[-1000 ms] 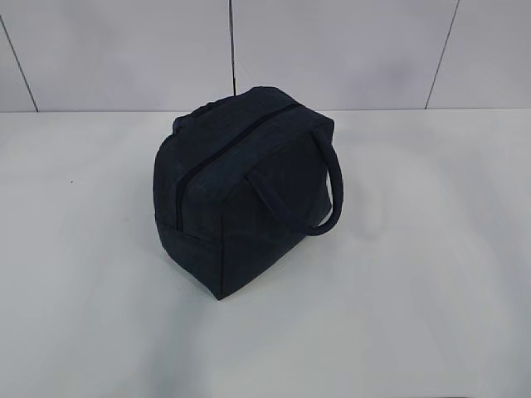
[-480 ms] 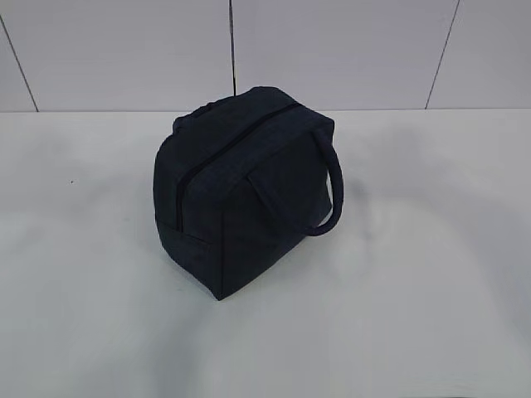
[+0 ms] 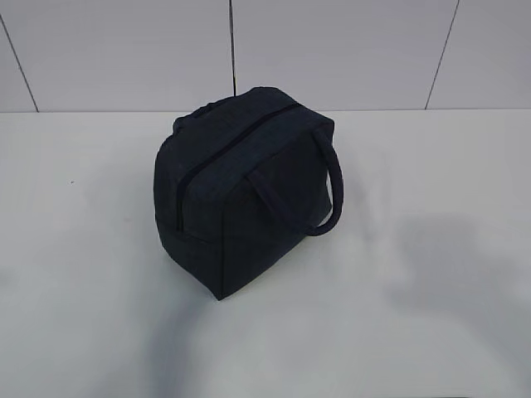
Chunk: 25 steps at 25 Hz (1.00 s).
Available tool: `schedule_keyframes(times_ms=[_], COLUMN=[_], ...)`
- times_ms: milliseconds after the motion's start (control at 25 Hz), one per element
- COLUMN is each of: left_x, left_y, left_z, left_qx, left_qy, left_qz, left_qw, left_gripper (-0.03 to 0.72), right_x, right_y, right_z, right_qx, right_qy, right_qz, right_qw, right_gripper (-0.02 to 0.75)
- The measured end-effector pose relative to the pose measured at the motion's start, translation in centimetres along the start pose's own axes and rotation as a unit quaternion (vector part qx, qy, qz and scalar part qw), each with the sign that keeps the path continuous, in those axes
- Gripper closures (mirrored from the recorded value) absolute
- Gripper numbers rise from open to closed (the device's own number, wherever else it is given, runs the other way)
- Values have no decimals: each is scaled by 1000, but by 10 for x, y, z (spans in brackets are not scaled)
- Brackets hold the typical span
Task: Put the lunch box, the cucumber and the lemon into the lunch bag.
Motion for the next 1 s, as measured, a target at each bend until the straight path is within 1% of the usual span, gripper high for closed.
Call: schedule_keyframes(times_ms=[120,240,440,760,840,920,1000], left_x=[4,7,13,21,24,24,24], left_y=[-19,-35,-62,-105,-111,-109,-108], left_z=[-10,-14,-10,9,14,19,23], left_qx=[-1,-6,21,65,68,54,45], left_qy=[4,8,15,26,30,28,27], left_qz=[3,6,6,7,8,9,9], left_qw=[1000,1000,1000,998,997,998,999], left_gripper=[244,244,244,269,274,278,279], right_x=[-3,-2,0,-13,-16,-19,-22], right_y=[-29,-51,-83,-124,-134,-143,-143], right_z=[-5,-11,-8,28,35,42,45], right_qx=[4,-8,-14,63,81,96,90], right_qy=[-33,-54,-60,-59,-57,-59,-64], right_qz=[-8,-18,-17,8,14,19,20], right_qw=[999,998,998,996,995,993,994], right_gripper=[496,495,495,495,495,495,495])
Point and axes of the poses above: a point on each arm's last joint axis where the gripper is mounted, z pointing out along that axis toward the gripper, x along the wrist's bending axis when the last joint is at zero, y = z × x, the point moved 7 cm from there along z, pointing out along that axis toward the gripper, and after that the axes turned 3 degrees about -z, right-handed, at the moved point
